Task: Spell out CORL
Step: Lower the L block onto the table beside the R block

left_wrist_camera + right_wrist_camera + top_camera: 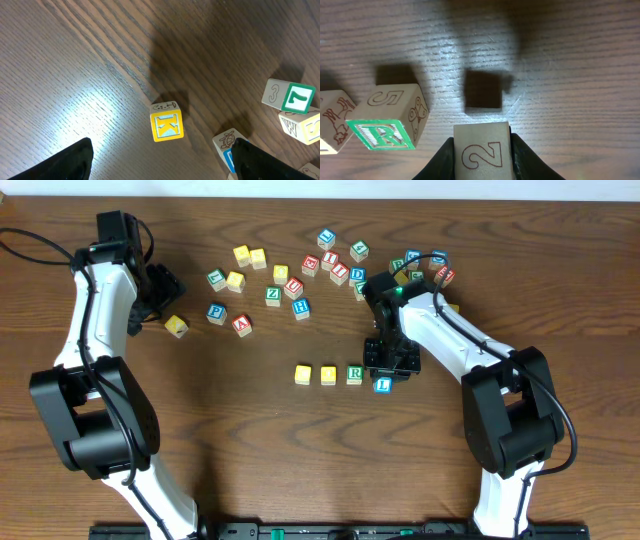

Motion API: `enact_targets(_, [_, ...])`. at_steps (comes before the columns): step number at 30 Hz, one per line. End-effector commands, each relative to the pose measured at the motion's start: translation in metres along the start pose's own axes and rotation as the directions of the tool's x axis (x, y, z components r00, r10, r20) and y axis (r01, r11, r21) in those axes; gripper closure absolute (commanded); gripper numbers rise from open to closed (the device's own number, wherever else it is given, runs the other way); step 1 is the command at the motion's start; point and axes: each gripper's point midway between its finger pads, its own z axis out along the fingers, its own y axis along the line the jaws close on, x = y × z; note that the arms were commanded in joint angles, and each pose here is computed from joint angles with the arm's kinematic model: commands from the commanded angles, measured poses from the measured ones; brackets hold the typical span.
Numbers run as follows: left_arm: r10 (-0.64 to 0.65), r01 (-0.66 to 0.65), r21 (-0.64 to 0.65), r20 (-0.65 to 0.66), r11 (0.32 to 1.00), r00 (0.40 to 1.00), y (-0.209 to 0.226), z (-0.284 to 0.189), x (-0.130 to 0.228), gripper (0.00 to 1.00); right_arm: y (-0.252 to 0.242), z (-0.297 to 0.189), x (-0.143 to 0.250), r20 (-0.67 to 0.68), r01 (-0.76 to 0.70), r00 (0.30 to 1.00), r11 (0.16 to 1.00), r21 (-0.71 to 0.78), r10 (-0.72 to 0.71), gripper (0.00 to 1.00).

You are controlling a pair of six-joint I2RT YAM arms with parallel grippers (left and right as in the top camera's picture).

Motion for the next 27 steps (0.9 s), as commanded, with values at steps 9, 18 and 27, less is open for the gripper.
enact_targets(9, [-0.013,0.013,-0.009,-0.002,1.000,1.000,0.001,0.001,0.000,0.13,-0.005,0.013,0.011,-0.040,-0.014,0.999,1.000,0.018,0.015,0.72])
enact_targets(18, [-0.013,0.013,-0.009,-0.002,1.000,1.000,0.001,0.001,0.000,0.13,0.002,0.015,-0.006,0.029,-0.006,1.000,1.000,-0.013,0.006,0.67])
enact_targets(27, [-0.013,0.013,-0.009,-0.002,1.000,1.000,0.001,0.001,0.000,0.13,-0.003,0.015,-0.013,0.066,-0.006,0.998,1.000,0.019,0.005,0.65])
